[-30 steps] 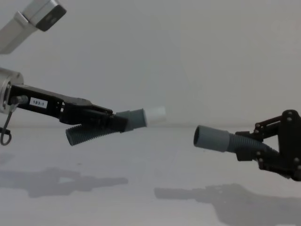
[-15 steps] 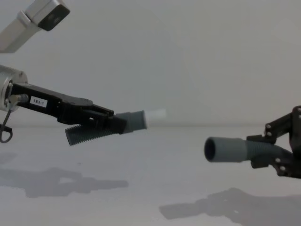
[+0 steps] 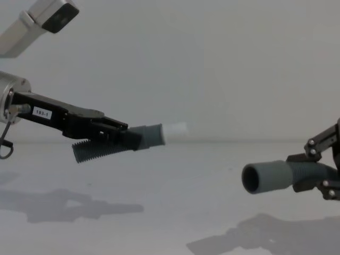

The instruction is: Use both hands to pick up one end of the pipe from the table, align the ends, and insert them.

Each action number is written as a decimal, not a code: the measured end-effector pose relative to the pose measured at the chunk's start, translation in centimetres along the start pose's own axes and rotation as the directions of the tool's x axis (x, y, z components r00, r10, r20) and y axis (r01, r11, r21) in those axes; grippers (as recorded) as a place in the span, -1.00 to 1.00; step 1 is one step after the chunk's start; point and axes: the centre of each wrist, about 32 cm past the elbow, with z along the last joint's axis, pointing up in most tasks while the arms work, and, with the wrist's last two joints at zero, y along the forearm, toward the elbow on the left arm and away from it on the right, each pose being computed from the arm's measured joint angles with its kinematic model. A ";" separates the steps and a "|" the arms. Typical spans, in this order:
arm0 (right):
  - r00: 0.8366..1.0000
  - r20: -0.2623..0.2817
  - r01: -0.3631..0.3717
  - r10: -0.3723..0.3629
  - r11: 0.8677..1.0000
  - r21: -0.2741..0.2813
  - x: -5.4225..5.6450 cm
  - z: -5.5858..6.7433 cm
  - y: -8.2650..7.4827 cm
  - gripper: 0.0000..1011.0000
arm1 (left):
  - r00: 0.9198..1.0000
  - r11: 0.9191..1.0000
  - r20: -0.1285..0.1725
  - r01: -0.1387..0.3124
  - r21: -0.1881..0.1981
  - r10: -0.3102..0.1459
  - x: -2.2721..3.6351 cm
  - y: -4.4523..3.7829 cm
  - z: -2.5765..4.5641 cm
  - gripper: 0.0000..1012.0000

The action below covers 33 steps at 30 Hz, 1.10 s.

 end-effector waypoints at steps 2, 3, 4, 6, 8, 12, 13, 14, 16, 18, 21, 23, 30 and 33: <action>1.000 0.007 0.003 -0.003 1.000 -0.005 0.1 0.0 0.0 -0.55 | 1.000 1.000 0.001 -0.001 -0.002 0.001 -0.01 0.00 0.03 -0.35; 1.000 0.008 0.005 -0.005 1.000 -0.007 0.1 0.0 0.0 -0.55 | 1.000 1.000 0.002 -0.002 -0.003 0.002 -0.02 -0.02 0.05 -0.35; 1.000 0.010 0.008 -0.008 1.000 -0.010 0.1 0.0 0.0 -0.55 | 1.000 1.000 0.002 -0.002 -0.004 0.002 -0.03 -0.06 0.05 -0.35; 1.000 0.016 0.019 -0.019 1.000 -0.020 0.2 0.1 0.0 -0.55 | 1.000 1.000 0.003 -0.005 -0.007 0.005 -0.06 -0.16 0.00 -0.35; 1.000 0.016 0.026 -0.025 0.999 -0.028 0.2 0.1 0.0 -0.55 | 1.000 1.000 0.004 -0.008 -0.010 0.008 -0.09 -0.25 -0.03 -0.35; 0.999 0.011 0.050 -0.050 0.997 -0.053 0.1 0.3 0.2 -0.55 | 1.000 1.000 0.003 -0.016 -0.020 0.016 -0.16 -0.59 -0.21 -0.35; 0.998 0.009 0.055 -0.055 0.997 -0.060 0.1 0.3 0.2 -0.55 | 1.000 1.000 0.003 -0.019 -0.023 0.019 -0.19 -0.76 -0.29 -0.35; 0.998 0.008 0.059 -0.059 0.996 -0.064 0.1 0.3 0.3 -0.55 | 1.000 0.999 0.002 -0.022 -0.025 0.022 -0.20 -0.85 -0.34 -0.35; 0.998 0.004 0.070 -0.070 0.995 -0.077 0.0 0.4 0.4 -0.55 | 1.000 0.999 0.002 -0.024 -0.028 0.024 -0.21 -1.01 -0.42 -0.35; 0.997 0.002 0.078 -0.078 0.993 -0.085 0.0 0.4 0.4 -0.55 | 1.000 0.999 0.003 -0.028 -0.034 0.028 -0.23 -1.32 -0.55 -0.35; 0.996 -0.003 0.094 -0.095 0.990 -0.107 0.0 0.5 0.6 -0.55 | 1.000 0.999 0.003 -0.030 -0.040 0.030 -0.26 -1.73 -0.75 -0.35; 0.995 -0.004 0.100 -0.101 0.988 -0.115 0.0 0.5 0.6 -0.55 | 0.999 0.999 0.003 -0.032 -0.044 0.032 -0.27 -1.91 -0.82 -0.35; 0.993 -0.005 0.118 -0.120 0.983 -0.142 0.0 0.4 0.6 -0.55 | 0.999 0.998 -0.002 -0.033 -0.052 0.033 -0.35 -2.60 -1.18 -0.35; 0.992 -0.005 0.124 -0.127 0.981 -0.151 0.0 0.3 0.5 -0.55 | 0.999 0.998 -0.004 -0.032 -0.052 0.032 -0.39 -2.79 -1.28 -0.35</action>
